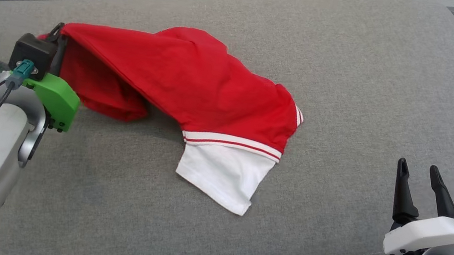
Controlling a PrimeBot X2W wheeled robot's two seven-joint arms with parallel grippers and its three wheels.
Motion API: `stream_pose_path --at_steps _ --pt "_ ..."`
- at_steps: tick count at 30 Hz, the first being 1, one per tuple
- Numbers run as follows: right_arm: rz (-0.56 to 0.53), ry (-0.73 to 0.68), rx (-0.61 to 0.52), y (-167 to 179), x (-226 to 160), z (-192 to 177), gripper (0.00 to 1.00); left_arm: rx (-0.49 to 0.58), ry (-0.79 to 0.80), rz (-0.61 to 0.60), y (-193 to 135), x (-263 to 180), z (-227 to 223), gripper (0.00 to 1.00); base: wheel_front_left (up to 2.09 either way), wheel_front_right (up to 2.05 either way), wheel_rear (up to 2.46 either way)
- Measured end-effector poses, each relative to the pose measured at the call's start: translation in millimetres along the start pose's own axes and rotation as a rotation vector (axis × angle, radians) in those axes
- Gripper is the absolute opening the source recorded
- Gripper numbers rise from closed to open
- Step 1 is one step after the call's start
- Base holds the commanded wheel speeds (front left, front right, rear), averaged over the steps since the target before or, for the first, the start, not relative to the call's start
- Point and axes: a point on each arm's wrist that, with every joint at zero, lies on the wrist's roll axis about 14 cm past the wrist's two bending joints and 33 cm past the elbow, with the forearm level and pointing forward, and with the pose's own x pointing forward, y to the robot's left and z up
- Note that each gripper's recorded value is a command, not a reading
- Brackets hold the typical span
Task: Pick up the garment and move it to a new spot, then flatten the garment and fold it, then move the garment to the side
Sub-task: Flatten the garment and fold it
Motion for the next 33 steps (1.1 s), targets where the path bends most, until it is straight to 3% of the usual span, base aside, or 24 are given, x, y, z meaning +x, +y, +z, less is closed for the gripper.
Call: stream_pose_path --at_steps 3,7,17,29,31,32,33 --pt "0.011 -0.003 0.002 4.7 1.2 -0.2 1.0 0.026 -0.011 0.024 11.1 -5.4 5.1 0.0 0.0 0.0 0.0" --pt "0.035 0.013 0.017 16.2 3.0 -7.4 1.0 0.013 0.018 0.024 0.6 -23.1 -15.5 0.0 0.0 0.0 0.0" --pt "0.089 0.071 0.027 37.3 6.1 -27.9 1.0 -0.094 0.199 -0.027 -66.9 -93.3 -97.2 0.0 0.0 0.0 0.0" --pt "0.191 0.18 0.071 78.0 2.5 -57.1 1.0 -0.281 0.275 -0.107 -137.1 -121.0 -110.3 0.0 0.0 0.0 0.0" --pt "0.221 0.204 0.083 89.9 0.7 -63.5 1.0 -0.308 0.299 -0.102 -139.9 -125.2 -115.9 0.56 0.0 0.0 0.0" --pt "0.234 0.216 0.09 95.4 -0.2 -66.8 1.0 -0.328 0.308 -0.102 -141.9 -126.8 -117.5 1.0 0.0 0.0 0.0" --pt "0.246 0.225 0.093 100.0 -0.9 -69.5 1.0 -0.351 0.312 -0.105 -144.2 -127.7 -117.8 1.0 0.0 0.0 0.0"
